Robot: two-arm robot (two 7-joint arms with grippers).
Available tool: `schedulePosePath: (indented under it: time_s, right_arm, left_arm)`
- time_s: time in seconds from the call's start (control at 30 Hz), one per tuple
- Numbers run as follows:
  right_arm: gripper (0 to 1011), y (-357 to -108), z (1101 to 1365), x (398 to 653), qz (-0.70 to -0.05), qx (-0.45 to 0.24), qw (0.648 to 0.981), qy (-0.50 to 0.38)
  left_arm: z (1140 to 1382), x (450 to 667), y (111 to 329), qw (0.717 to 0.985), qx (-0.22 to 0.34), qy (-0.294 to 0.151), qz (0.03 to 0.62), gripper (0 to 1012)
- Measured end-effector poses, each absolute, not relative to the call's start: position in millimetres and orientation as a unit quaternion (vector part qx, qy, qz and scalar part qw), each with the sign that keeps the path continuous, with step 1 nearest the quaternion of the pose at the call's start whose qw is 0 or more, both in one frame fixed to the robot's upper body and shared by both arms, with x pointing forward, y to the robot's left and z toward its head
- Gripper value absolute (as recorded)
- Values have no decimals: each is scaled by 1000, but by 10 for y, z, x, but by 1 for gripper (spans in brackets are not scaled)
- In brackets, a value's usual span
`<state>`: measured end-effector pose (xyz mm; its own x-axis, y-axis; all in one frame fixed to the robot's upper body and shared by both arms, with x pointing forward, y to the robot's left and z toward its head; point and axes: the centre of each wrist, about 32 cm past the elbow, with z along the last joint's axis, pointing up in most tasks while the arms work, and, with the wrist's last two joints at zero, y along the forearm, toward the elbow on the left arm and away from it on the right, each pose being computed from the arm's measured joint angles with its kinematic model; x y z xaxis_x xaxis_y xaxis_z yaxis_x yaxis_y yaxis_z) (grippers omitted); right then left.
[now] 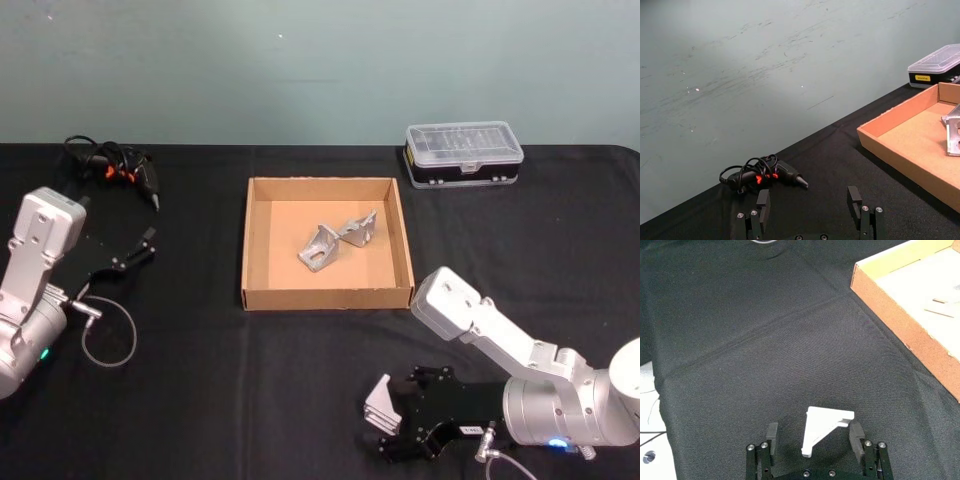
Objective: Use one hand to pick up the angle iron from the table and place it into the box.
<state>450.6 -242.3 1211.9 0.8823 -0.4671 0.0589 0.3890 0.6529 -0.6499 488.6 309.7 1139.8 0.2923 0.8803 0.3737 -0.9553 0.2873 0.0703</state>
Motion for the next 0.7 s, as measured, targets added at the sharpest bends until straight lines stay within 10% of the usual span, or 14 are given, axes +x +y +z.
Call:
schedulePosePath:
  time_s: [0.7]
  right_arm:
    - [280,-2425,12118,4507,-236,-343,907,56]
  left_arm:
    - [11398,4886,3097,791,141,-132,580,1011]
